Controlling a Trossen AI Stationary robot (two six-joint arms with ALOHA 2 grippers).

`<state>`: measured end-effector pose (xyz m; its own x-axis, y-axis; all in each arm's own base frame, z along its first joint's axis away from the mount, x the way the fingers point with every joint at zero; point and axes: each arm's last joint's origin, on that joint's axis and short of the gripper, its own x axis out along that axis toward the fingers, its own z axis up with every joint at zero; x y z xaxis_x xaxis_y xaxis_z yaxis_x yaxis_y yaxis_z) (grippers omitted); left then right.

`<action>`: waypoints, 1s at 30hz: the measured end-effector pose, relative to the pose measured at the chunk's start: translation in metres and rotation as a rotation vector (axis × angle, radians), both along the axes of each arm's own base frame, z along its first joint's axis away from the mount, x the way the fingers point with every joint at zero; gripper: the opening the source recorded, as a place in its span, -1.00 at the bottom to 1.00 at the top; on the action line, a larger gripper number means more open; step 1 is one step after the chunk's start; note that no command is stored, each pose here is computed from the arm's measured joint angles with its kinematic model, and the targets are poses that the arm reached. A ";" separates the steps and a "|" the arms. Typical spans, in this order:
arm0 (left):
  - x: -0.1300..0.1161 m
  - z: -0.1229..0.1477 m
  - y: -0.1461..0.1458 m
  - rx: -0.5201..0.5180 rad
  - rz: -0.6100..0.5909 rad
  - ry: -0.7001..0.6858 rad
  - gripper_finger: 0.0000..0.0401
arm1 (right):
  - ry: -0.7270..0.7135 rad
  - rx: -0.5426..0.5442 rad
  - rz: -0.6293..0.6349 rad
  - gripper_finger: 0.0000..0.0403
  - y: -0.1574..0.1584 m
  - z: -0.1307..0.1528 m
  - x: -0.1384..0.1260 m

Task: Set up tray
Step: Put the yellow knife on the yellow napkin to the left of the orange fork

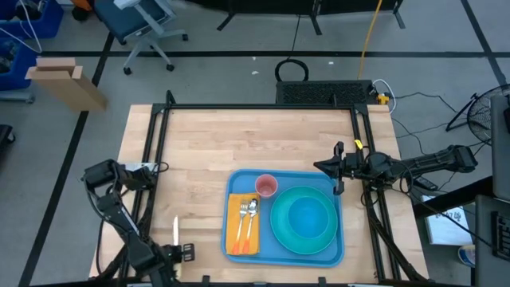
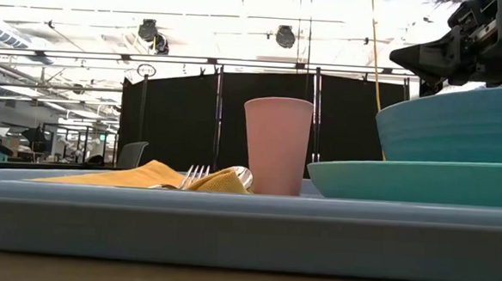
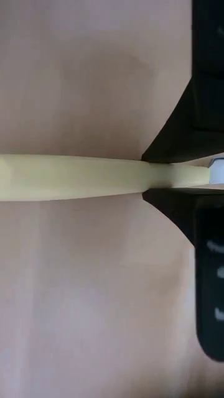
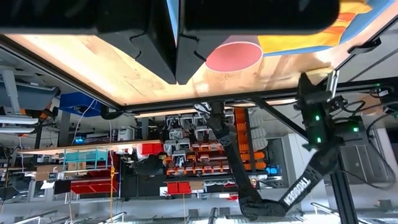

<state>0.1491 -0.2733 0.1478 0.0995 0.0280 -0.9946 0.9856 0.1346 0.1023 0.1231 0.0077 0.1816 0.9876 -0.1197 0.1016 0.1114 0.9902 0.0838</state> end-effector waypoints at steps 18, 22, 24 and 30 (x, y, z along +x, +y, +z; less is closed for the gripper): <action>0.079 0.082 0.036 0.177 -0.112 -0.031 -0.74 | 0.059 -0.026 0.000 -1.00 0.000 -0.005 0.000; 0.100 0.096 0.048 0.158 -0.125 -0.072 -0.74 | 0.054 -0.030 0.000 -1.00 0.000 -0.005 0.000; 0.110 0.099 0.054 0.146 -0.135 -0.090 -0.74 | 0.055 -0.042 -0.001 -1.00 0.000 -0.005 0.000; 0.142 0.100 0.081 0.133 -0.142 -0.159 -0.74 | 0.020 -0.051 -0.003 -1.00 0.000 -0.001 0.000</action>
